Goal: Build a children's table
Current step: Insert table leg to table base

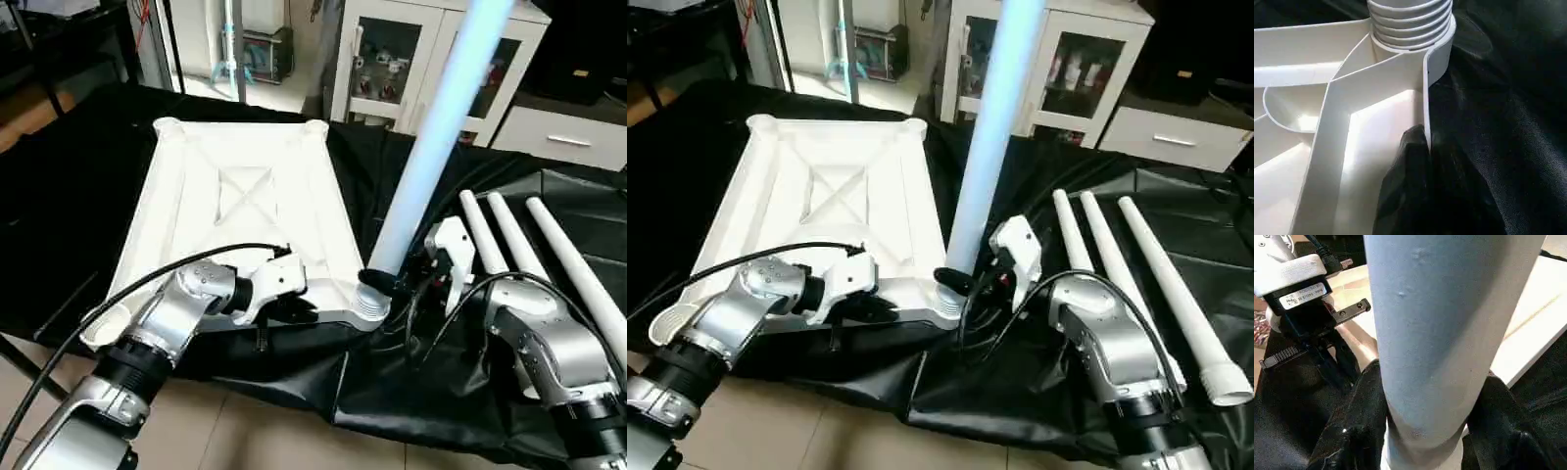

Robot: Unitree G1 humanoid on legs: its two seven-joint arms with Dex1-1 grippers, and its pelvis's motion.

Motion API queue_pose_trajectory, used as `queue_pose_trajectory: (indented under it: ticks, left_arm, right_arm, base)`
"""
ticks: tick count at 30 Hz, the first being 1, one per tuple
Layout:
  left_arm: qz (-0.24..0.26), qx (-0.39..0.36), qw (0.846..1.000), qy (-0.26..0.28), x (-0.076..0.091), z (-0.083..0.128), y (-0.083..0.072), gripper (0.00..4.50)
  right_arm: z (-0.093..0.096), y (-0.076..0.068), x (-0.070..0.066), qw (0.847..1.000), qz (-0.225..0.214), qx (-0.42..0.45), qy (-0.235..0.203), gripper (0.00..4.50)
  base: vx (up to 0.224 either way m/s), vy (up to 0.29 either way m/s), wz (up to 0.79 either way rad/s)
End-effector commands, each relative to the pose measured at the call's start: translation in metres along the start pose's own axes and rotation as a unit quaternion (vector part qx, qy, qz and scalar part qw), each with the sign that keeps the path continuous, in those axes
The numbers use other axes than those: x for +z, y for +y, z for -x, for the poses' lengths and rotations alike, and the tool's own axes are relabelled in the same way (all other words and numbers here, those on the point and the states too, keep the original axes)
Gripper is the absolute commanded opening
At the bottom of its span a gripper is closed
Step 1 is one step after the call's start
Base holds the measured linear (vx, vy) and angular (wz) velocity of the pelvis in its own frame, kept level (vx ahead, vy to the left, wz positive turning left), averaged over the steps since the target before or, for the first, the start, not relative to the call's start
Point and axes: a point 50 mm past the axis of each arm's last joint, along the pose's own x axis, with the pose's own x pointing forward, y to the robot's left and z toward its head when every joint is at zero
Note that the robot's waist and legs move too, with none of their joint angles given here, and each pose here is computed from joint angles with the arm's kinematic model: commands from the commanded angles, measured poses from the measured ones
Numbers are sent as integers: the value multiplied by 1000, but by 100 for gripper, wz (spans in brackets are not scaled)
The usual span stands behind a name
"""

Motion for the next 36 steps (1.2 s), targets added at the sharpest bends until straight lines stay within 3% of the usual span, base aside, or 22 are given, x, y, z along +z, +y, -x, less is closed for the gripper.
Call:
queue_pose_trajectory:
  ticks: [1,9,20,29,35,36]
  left_arm:
    - [4,-25,1000,17,-7,-7,-10,3]
    - [2,-23,1000,9,-6,-9,-12,0]
    - [2,-20,1000,8,-7,-10,-13,0]
    - [7,-14,1000,5,-7,-9,-13,0]
    - [37,54,998,-13,1,-8,0,0]
    - [45,92,995,-19,10,-10,8,0]
  right_arm:
    - [7,-1,-49,991,-82,-26,99,184]
    - [11,-5,-55,990,-87,-85,77,184]
    - [11,-1,-59,990,-77,-87,75,184]
    - [8,-6,-55,990,-72,-107,62,184]
    - [6,-20,-59,973,-65,-214,64,184]
    - [3,-27,-62,956,-68,-278,68,184]
  base:
    - [0,0,0]
    - [0,0,0]
    - [0,0,0]
    - [0,0,0]
    - [0,0,0]
    - [0,0,0]
